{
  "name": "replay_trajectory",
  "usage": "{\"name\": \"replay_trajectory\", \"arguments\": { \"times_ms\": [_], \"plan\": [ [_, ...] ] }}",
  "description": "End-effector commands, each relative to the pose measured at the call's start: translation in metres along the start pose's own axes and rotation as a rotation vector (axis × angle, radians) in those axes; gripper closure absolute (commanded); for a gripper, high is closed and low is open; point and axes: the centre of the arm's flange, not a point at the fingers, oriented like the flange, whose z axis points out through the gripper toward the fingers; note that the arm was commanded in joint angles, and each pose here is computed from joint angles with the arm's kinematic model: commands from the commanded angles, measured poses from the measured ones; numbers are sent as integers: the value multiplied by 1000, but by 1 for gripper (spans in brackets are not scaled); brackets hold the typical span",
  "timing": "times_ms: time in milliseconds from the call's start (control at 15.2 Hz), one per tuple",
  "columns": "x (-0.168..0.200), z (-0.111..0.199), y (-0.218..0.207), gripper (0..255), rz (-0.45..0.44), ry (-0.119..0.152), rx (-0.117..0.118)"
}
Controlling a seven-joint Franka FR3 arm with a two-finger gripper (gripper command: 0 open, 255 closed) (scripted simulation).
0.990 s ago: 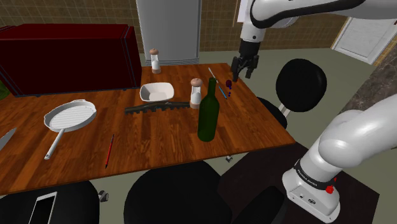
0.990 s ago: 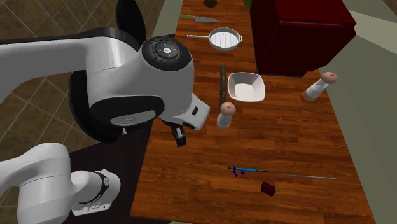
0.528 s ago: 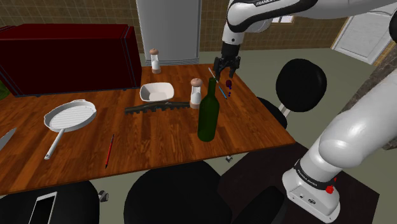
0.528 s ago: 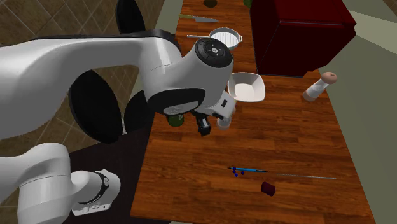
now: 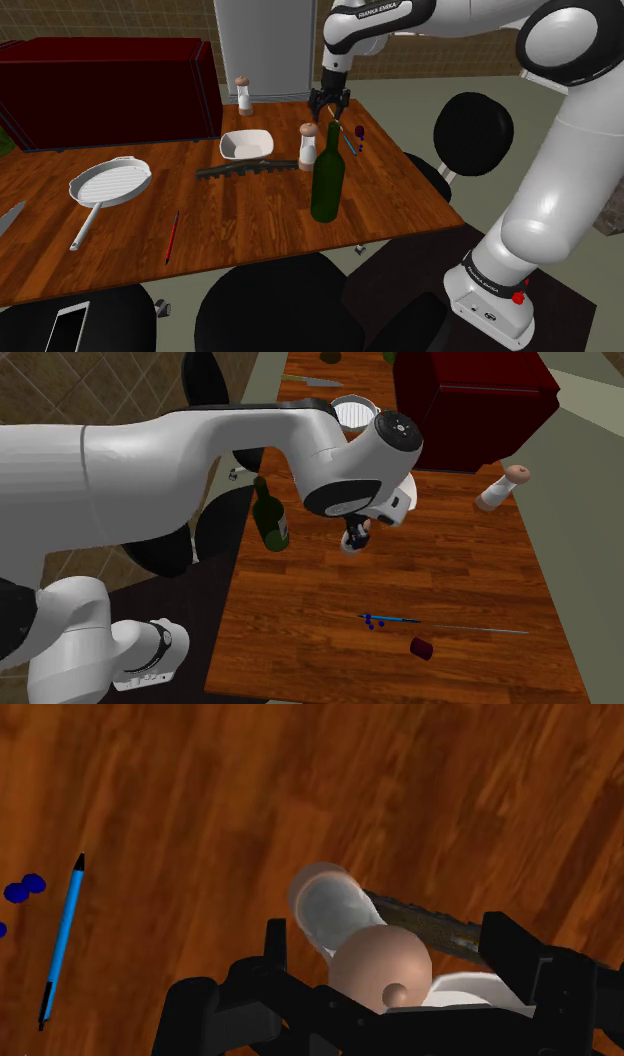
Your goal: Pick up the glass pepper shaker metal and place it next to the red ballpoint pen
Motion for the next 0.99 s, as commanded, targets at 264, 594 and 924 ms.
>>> {"name": "replay_trajectory", "arguments": {
  "times_ms": [264,594,924],
  "plan": [
    [75,20,-10,0,23,13,22],
    [78,41,-11,0,24,13,23],
    [78,60,-11,0,24,13,23]
  ]
}}
